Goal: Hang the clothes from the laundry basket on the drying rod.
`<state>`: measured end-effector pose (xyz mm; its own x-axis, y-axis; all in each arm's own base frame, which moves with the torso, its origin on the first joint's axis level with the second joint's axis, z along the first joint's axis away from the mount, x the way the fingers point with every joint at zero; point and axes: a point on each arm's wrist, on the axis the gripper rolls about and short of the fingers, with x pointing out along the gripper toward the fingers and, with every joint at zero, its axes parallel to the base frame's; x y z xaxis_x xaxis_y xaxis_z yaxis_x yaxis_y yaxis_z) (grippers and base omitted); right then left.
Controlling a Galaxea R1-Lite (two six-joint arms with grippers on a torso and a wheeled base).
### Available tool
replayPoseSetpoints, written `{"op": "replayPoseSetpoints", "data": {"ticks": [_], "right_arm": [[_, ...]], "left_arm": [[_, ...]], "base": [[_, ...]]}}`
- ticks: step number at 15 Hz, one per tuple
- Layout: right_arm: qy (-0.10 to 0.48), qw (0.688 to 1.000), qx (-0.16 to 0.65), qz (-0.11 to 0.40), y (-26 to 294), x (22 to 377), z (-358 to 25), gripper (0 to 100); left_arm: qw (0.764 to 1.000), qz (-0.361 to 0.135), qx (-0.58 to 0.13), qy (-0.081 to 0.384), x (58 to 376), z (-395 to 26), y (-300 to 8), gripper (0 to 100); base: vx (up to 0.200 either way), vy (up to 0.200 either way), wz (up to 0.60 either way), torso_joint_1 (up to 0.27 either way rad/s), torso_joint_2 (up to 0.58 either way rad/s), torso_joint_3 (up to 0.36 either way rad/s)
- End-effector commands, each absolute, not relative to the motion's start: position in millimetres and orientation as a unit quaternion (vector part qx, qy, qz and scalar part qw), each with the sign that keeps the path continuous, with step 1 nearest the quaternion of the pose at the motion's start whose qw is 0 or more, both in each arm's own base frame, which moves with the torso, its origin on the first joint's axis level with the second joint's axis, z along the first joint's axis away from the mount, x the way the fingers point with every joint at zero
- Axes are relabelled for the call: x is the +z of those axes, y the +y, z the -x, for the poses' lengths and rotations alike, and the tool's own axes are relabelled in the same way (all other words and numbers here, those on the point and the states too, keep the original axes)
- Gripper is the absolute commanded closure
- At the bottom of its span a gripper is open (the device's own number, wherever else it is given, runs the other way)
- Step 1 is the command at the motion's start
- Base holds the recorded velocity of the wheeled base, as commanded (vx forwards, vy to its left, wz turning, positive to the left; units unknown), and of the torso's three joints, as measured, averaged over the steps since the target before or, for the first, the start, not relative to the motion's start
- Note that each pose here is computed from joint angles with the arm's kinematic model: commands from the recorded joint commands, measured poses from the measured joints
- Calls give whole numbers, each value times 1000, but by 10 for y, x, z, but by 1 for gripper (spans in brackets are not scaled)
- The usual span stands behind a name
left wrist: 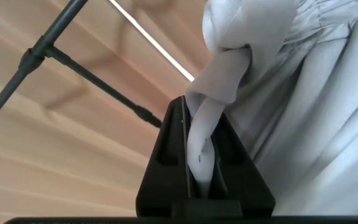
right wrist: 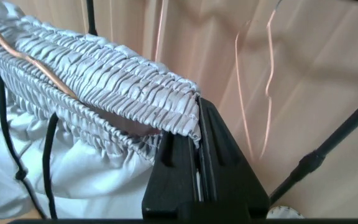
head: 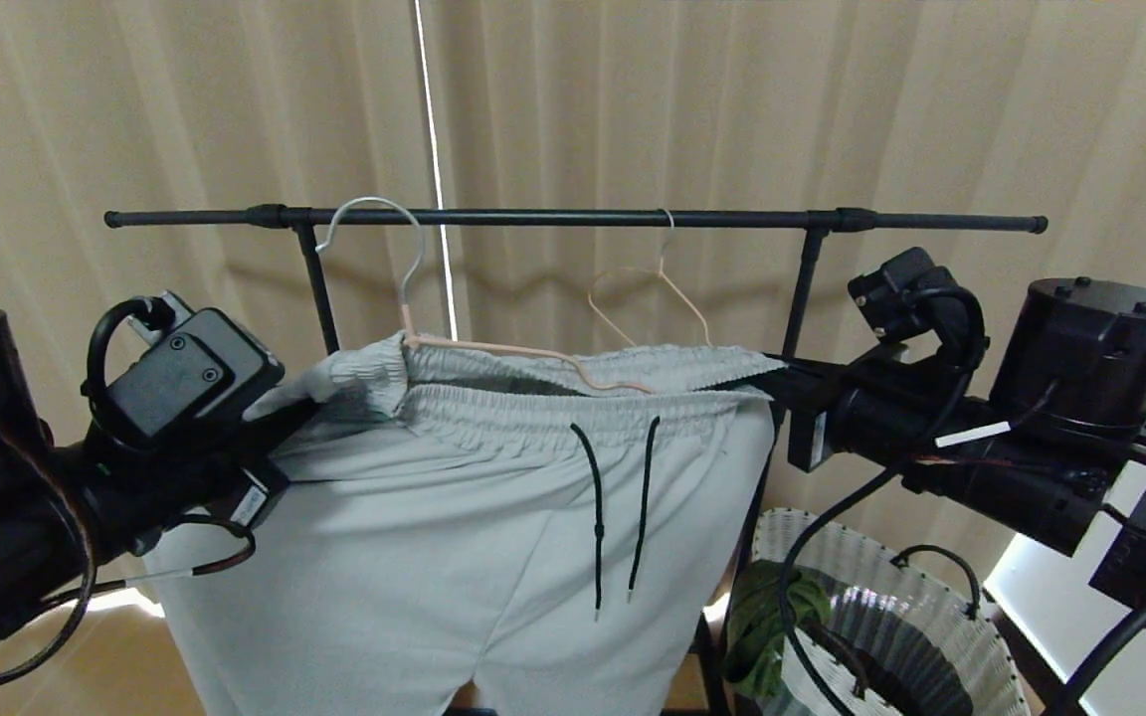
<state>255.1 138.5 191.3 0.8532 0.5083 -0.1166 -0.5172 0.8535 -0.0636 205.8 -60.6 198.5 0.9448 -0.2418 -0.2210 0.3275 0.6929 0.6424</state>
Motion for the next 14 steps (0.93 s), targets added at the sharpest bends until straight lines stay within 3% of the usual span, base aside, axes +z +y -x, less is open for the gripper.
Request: {"op": "replayPoseSetpoints", "data": {"ticks": [1, 6, 12, 13, 14], "right_arm": [[49, 960, 273, 48, 1408, 1907, -2529, 100], [78, 932, 339, 106, 1724, 1877, -2323, 100], [113, 907, 386, 125, 1952, 1832, -2139, 100], [119, 905, 387, 127, 1953, 1812, -2127, 0], [121, 905, 388, 129, 1957, 1805, -2119, 0]], "left_arm": [[916, -364, -154, 68, 1948, -2083, -598, 100], [918, -360, -154, 60, 1919, -2186, -663, 100], [940, -315, -126, 34, 1928, -2240, -797, 100], [943, -306, -127, 34, 1932, -2230, -815, 100], [945, -301, -125, 36, 1932, -2227, -823, 100]], "base": [[0, 0, 0, 0, 0, 0], [0, 0, 0, 0, 0, 0], [0, 0, 0, 0, 0, 0], [0, 0, 0, 0, 0, 0], [0, 0, 0, 0, 0, 0]]}}
